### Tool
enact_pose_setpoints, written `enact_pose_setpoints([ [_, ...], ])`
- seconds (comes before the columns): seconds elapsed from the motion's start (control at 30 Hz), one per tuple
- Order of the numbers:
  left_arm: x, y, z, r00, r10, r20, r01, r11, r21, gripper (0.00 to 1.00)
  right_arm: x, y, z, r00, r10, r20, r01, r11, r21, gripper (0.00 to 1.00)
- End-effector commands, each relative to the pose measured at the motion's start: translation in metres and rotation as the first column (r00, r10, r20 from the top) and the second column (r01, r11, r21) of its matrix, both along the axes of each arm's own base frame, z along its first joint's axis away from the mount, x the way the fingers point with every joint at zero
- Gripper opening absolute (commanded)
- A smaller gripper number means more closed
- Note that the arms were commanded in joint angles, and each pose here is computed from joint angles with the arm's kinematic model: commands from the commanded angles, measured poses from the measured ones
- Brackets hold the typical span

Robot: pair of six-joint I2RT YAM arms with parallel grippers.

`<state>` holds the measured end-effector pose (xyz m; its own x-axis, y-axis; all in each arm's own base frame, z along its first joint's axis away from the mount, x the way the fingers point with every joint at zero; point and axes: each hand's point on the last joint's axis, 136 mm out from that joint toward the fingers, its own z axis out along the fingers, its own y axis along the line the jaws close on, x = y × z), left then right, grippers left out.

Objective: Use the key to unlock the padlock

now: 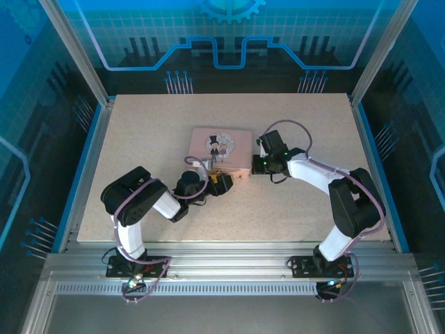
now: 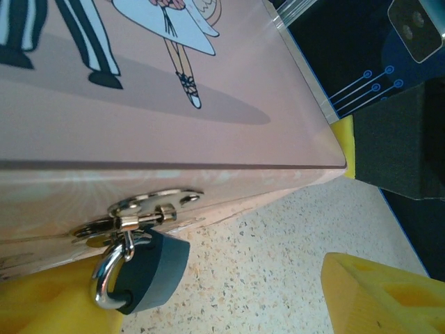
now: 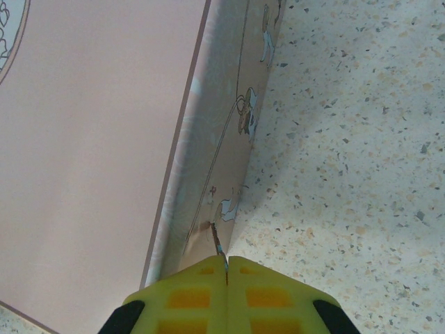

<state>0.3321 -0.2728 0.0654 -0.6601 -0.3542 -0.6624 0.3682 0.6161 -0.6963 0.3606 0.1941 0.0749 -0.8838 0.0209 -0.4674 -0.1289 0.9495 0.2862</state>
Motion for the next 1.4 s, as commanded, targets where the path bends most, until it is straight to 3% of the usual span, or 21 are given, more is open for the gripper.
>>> enact_pose_setpoints([
  [0.0, 0.005, -0.008, 0.016, 0.999, -0.007, 0.049, 0.01, 0.997, -0.073, 0.7, -0.008, 0.009, -0.005, 1.0, 0.028, -0.014, -0.027, 1.0, 0.015, 0.0],
  [0.17, 0.003, -0.008, 0.016, 0.999, -0.013, 0.051, 0.018, 0.995, -0.098, 0.7, -0.007, 0.009, -0.004, 1.0, 0.027, -0.012, -0.027, 1.0, 0.015, 0.0],
  [0.53, 0.006, -0.001, 0.005, 1.0, 0.02, 0.015, -0.019, 0.996, -0.083, 0.53, -0.007, 0.01, -0.004, 0.999, 0.028, -0.015, -0.028, 0.999, 0.018, 0.0],
  [0.8, 0.006, 0.008, -0.002, 0.999, 0.04, -0.01, -0.041, 0.997, -0.072, 0.52, -0.008, 0.009, -0.004, 1.0, 0.027, -0.014, -0.026, 1.0, 0.014, 0.0],
  [1.07, 0.001, 0.015, -0.008, 0.999, 0.041, -0.035, -0.043, 0.997, -0.058, 0.33, -0.006, 0.01, -0.003, 1.0, 0.027, -0.009, -0.027, 0.999, 0.02, 0.0],
  [1.37, 0.001, 0.015, -0.01, 0.998, 0.016, -0.057, -0.018, 0.999, -0.037, 0.18, -0.008, 0.007, -0.003, 1.0, 0.027, -0.007, -0.027, 1.0, 0.014, 0.0],
])
